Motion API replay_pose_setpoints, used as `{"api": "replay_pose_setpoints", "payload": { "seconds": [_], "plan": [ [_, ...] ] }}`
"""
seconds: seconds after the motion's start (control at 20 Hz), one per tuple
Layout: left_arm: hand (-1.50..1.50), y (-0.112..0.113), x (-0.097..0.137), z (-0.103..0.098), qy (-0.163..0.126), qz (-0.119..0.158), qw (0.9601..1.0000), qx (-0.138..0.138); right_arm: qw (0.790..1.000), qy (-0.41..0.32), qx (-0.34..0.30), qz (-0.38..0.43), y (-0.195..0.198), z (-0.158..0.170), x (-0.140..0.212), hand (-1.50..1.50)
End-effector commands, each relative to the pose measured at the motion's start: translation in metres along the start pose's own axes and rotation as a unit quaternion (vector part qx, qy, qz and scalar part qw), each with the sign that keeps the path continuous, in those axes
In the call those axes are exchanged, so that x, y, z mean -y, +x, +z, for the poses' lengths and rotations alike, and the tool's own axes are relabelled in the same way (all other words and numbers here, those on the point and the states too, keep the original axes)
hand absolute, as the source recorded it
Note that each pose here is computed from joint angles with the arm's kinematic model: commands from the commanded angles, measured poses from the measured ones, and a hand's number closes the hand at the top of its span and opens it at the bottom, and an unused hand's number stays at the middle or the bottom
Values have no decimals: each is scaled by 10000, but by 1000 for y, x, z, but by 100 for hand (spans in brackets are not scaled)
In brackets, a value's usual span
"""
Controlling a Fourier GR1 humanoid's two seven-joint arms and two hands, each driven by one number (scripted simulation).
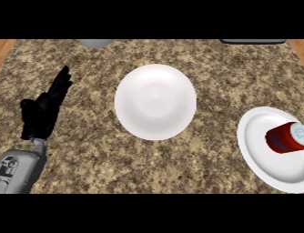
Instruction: Pick the can from the plate and place it in the plate
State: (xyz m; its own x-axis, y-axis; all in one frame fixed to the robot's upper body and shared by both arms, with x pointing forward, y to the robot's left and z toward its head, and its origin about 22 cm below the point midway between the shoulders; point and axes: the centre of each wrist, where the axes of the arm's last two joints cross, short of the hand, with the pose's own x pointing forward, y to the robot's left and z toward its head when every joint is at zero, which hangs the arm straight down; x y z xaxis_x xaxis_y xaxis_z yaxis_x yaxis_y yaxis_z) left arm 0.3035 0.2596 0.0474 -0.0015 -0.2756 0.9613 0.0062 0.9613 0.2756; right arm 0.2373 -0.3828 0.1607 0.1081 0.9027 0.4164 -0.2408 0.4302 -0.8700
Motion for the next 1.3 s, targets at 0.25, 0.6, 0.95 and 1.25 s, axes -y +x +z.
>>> {"api": "replay_pose_setpoints", "payload": {
  "seconds": [0.25,0.6,0.95,1.25],
  "plan": [
    [0,-10,4,0,30,-12,10000,-27,9985,473,-250,84,-1,-21,-11,-150],
    [0,-11,12,12,72,-1,9999,-103,9935,875,-582,444,-14,-45,-41,-150],
    [0,-24,7,0,12,46,10000,-64,9911,1057,-588,553,-8,-68,-85,-150],
    [0,-3,16,5,17,87,10000,-41,9897,1123,-746,472,-43,-80,-80,-150]
  ]
}}
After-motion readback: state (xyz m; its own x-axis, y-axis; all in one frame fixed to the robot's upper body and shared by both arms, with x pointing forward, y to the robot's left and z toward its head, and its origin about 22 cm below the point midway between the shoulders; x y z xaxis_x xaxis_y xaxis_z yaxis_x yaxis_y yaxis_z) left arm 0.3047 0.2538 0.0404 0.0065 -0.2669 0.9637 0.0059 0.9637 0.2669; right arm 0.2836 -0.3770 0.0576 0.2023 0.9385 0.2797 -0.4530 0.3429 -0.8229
